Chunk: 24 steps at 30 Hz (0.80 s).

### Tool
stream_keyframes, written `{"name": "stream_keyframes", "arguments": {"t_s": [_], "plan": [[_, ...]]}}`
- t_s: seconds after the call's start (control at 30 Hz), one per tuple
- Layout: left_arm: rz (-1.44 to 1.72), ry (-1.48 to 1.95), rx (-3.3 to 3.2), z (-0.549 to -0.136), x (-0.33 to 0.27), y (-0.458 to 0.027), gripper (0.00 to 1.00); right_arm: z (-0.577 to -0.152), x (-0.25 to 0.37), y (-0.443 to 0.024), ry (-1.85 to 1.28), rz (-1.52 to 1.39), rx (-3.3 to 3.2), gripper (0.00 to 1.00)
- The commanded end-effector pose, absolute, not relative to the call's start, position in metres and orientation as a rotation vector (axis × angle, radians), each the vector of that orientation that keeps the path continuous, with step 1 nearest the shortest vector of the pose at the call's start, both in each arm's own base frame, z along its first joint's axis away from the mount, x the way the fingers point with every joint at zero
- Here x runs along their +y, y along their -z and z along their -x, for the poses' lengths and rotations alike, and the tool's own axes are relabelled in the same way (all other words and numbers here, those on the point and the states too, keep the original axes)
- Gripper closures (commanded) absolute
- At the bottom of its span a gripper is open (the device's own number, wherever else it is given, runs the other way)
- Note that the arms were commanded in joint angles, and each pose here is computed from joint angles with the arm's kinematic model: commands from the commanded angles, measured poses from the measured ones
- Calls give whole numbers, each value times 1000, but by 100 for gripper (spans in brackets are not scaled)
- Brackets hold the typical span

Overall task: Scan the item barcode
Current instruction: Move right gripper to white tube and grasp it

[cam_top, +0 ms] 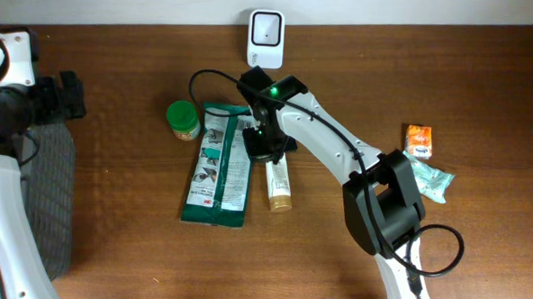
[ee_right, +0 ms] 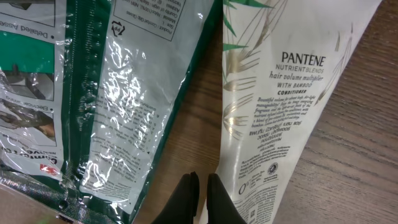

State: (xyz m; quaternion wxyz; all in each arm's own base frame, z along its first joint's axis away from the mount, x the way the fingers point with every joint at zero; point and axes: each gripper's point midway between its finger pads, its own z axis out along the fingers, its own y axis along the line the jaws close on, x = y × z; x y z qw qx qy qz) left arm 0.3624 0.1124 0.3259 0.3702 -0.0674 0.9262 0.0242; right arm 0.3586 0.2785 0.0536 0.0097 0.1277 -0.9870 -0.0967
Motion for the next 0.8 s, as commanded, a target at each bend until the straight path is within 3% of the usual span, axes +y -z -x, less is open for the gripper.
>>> {"name": "stream_keyframes", "arguments": {"t_s": [0.0,0.07,0.4,0.43,0.47,0.53,0.6,0.67,0.77], "plan": [[152,-64,2356,-361,111,-333,1,-368,284,-84,354,-412,-3148,96],[152,-64,2356,-361,111,-333,1,-371,276,-91,352,-384,-3157,96],[152,-64,2356,-361,111,-333,1,-340,267,7,261,-376,-3050,96],[152,-64,2356,-361,111,-333,1,-337,265,14,247,-371,-3037,95],[152,-64,2356,-361,111,-333,1,-339,266,14,255,-372,-3045,88],[152,-64,2356,-361,111,-333,1,-355,270,-5,293,-364,-3087,74],[152,-64,2356,-361,111,-333,1,-374,267,-42,337,-347,-3140,66],[152,-64,2356,-361,111,-333,1,-388,251,-76,354,-298,-3169,63],[152,-64,2356,-361,111,-333,1,-391,220,-84,377,-222,-3128,58]]}}
